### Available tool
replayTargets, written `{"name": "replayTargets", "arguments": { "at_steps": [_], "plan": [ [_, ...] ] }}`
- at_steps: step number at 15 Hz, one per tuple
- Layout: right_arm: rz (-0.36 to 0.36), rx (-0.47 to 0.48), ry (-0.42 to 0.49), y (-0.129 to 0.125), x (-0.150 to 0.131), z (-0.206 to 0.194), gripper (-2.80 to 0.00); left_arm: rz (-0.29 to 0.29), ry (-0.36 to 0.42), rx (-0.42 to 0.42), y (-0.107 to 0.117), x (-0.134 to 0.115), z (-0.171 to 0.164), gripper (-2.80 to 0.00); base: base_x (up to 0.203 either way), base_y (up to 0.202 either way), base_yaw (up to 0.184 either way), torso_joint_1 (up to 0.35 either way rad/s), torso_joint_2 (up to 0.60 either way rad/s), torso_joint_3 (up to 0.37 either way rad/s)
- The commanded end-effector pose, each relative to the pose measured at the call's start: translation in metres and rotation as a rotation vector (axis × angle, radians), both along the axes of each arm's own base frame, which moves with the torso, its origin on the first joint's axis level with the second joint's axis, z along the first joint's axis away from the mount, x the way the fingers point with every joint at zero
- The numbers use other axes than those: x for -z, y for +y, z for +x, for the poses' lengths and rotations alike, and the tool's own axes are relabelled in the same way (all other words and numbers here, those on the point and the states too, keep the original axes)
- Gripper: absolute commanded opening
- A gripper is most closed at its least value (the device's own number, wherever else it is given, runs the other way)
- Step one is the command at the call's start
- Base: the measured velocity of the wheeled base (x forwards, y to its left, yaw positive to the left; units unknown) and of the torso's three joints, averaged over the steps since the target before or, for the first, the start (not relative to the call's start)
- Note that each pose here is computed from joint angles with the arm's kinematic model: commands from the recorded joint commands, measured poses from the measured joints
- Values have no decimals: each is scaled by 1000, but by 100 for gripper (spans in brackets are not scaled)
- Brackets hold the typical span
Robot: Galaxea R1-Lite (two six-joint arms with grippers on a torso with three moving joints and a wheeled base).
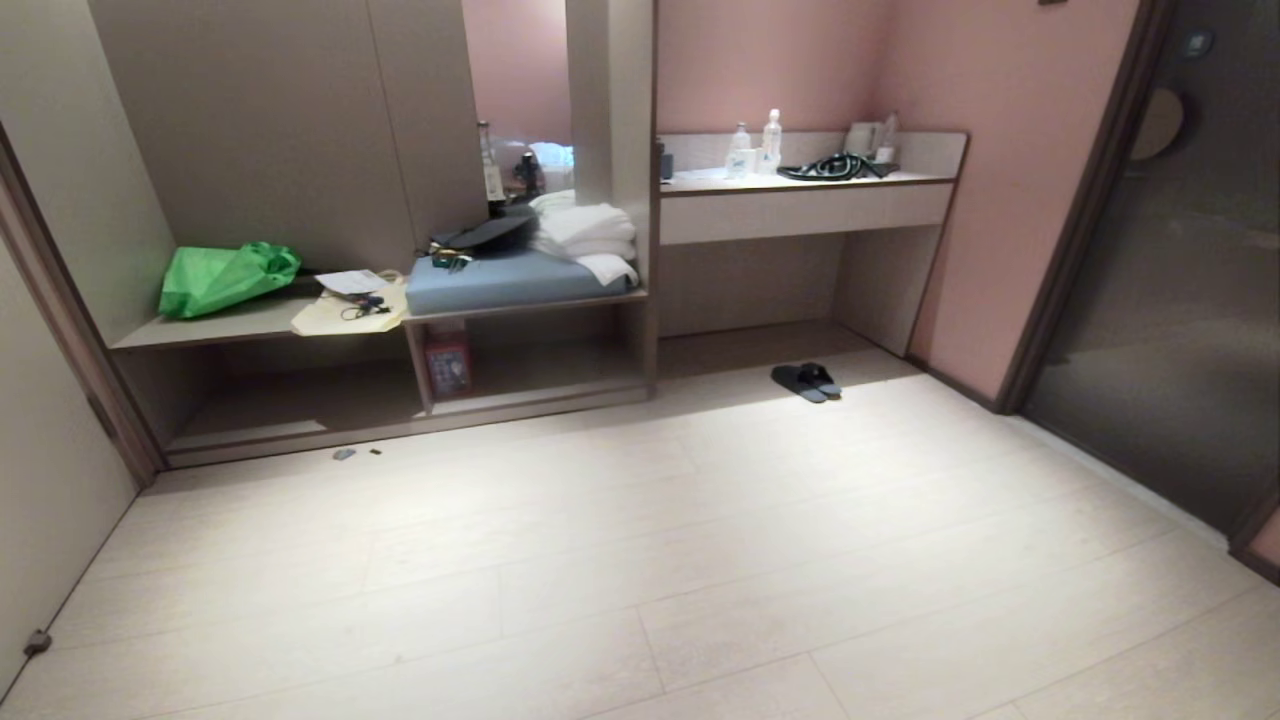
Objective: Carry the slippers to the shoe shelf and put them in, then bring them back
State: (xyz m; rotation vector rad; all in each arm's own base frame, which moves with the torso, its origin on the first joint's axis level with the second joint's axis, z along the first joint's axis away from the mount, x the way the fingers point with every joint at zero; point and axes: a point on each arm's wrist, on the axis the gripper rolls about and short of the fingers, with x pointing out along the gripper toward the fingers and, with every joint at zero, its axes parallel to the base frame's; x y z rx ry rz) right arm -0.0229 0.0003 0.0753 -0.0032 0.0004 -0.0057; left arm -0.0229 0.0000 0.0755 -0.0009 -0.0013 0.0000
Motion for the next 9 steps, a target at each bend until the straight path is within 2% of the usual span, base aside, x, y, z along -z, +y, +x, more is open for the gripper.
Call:
{"name": "replayTargets", "arguments": {
  "at_steps": [1, 9],
  "plan": [
    [0, 0, 3, 0, 0, 0, -280, -1, 1, 0, 0, 0, 0, -280, 0, 0, 0, 0, 0, 0],
    [3, 4, 3, 0, 0, 0, -280, -1, 1, 0, 0, 0, 0, -280, 0, 0, 0, 0, 0, 0]
  ]
}}
